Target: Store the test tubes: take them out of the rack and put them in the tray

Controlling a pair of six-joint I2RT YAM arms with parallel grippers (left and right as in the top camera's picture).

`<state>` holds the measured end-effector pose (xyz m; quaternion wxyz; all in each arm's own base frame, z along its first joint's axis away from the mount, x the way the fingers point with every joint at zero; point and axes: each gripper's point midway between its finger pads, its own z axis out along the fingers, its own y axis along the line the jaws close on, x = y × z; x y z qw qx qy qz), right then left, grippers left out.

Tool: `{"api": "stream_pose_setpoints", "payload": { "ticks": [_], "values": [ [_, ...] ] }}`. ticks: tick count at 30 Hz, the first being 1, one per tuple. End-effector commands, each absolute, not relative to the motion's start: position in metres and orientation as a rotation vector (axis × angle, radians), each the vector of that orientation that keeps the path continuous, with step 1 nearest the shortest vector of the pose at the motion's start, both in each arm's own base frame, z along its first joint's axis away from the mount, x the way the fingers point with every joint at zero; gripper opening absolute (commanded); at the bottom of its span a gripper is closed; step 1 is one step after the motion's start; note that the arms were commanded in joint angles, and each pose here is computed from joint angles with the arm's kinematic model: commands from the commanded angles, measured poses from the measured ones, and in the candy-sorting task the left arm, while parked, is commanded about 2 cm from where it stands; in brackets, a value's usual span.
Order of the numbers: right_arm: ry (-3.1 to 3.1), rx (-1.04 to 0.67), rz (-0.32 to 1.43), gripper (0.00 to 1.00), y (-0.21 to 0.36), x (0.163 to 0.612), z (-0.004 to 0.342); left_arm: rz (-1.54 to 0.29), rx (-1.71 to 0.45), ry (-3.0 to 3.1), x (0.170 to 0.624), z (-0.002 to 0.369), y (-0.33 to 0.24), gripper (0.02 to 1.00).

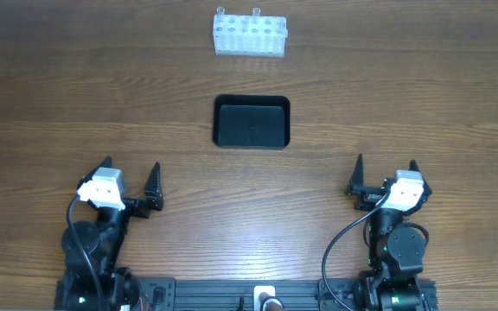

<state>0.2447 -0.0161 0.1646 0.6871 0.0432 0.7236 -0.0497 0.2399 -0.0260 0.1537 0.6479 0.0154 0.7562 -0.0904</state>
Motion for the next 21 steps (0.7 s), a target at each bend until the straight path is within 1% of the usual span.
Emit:
{"api": "stream_pose_setpoints", "payload": {
  "ticks": [1,14,21],
  "values": [
    [1.621,0.083,-0.103,0.993,-0.013,0.245,0.162,-0.181,0.031,1.717,0.240,0.153,-0.023,1.000],
    [1.621,0.083,-0.103,0.991,-0.013,0.245,0.162,-0.190,0.044,1.710,0.240,0.154,-0.027,1.000],
    [1.621,0.083,-0.103,0.991,-0.013,0.245,0.162,-0.184,0.056,1.566,0.257,0.193,-0.027,1.000]
  ]
}}
